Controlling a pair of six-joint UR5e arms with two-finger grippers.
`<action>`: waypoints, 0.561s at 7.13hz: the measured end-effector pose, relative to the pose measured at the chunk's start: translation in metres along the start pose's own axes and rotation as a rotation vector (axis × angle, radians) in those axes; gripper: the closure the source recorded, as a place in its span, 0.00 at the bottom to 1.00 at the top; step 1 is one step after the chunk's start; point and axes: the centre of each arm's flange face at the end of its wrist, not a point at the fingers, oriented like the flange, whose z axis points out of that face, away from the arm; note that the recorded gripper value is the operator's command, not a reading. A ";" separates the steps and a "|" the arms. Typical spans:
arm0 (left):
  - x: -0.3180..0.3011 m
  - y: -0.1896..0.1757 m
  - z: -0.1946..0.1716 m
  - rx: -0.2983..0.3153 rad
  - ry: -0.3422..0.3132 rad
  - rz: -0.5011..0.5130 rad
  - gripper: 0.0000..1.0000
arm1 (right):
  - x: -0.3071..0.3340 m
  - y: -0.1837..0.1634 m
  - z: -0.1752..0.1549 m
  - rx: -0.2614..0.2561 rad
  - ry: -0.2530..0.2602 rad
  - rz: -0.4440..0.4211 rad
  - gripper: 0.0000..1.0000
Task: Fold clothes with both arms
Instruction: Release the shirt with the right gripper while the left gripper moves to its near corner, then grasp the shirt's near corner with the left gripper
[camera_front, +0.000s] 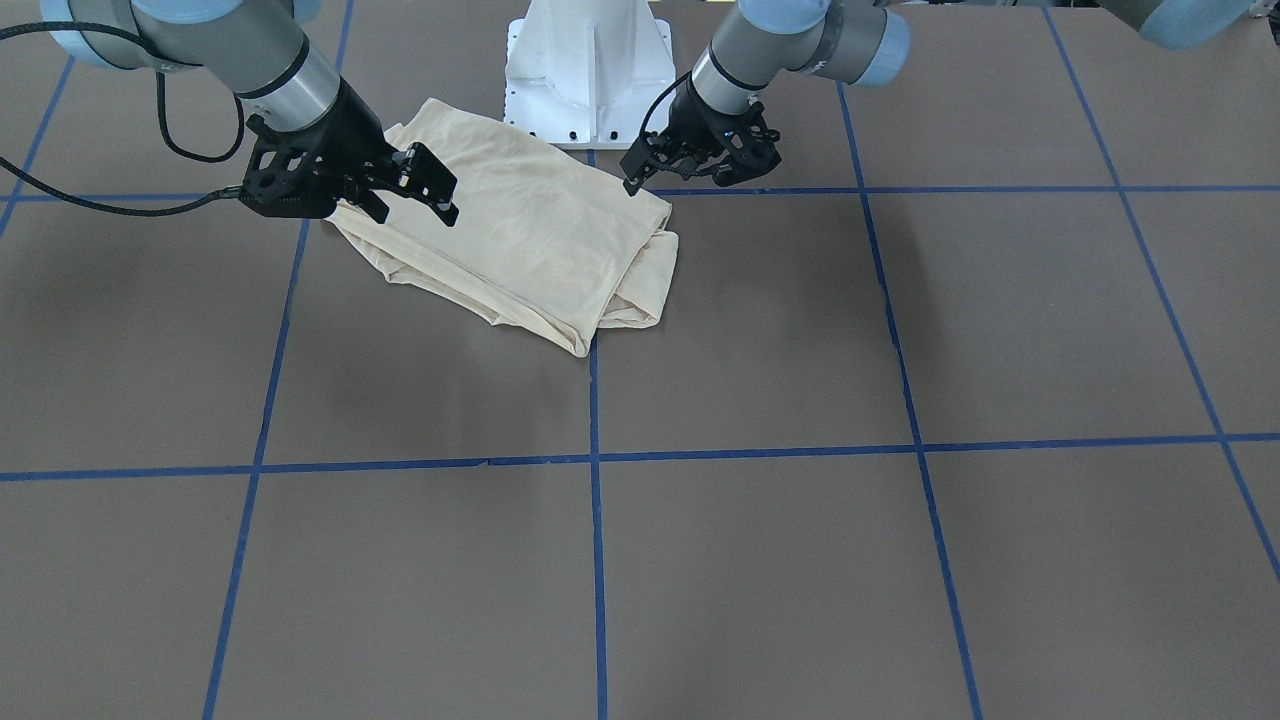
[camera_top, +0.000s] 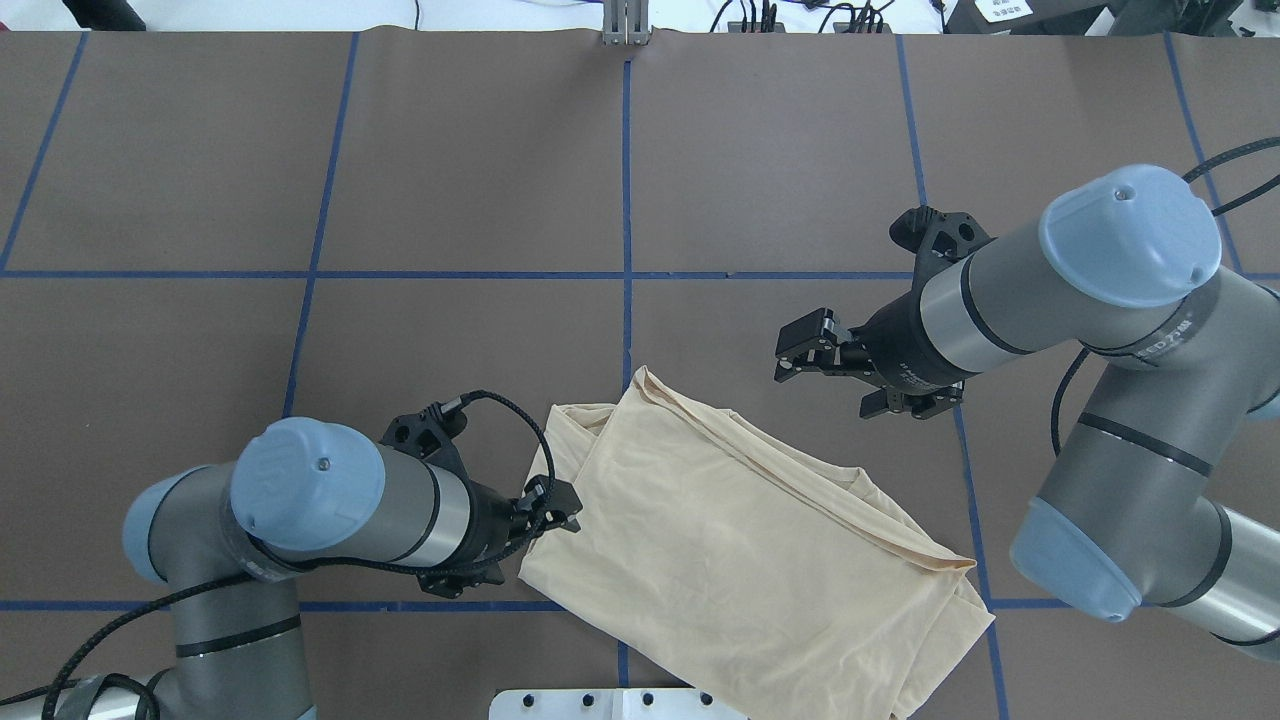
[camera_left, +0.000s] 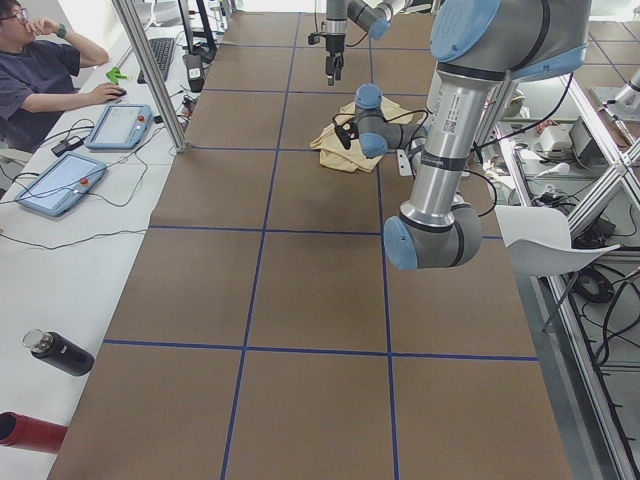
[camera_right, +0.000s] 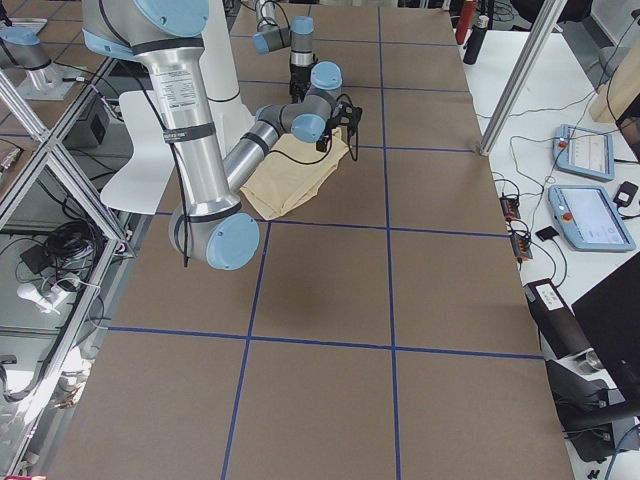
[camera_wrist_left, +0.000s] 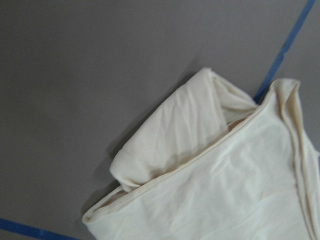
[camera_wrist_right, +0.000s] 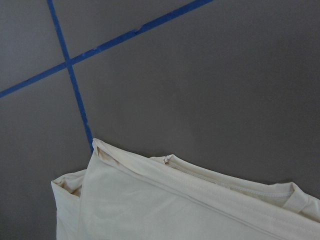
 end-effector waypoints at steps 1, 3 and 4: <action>-0.009 0.007 0.016 -0.006 -0.032 -0.001 0.07 | -0.001 -0.001 0.001 0.008 0.000 -0.004 0.00; -0.021 0.007 0.042 -0.001 -0.080 -0.007 0.19 | -0.002 -0.002 0.002 0.019 0.001 -0.007 0.00; -0.025 0.005 0.050 0.004 -0.096 -0.011 0.29 | -0.002 -0.002 0.004 0.020 0.003 -0.007 0.00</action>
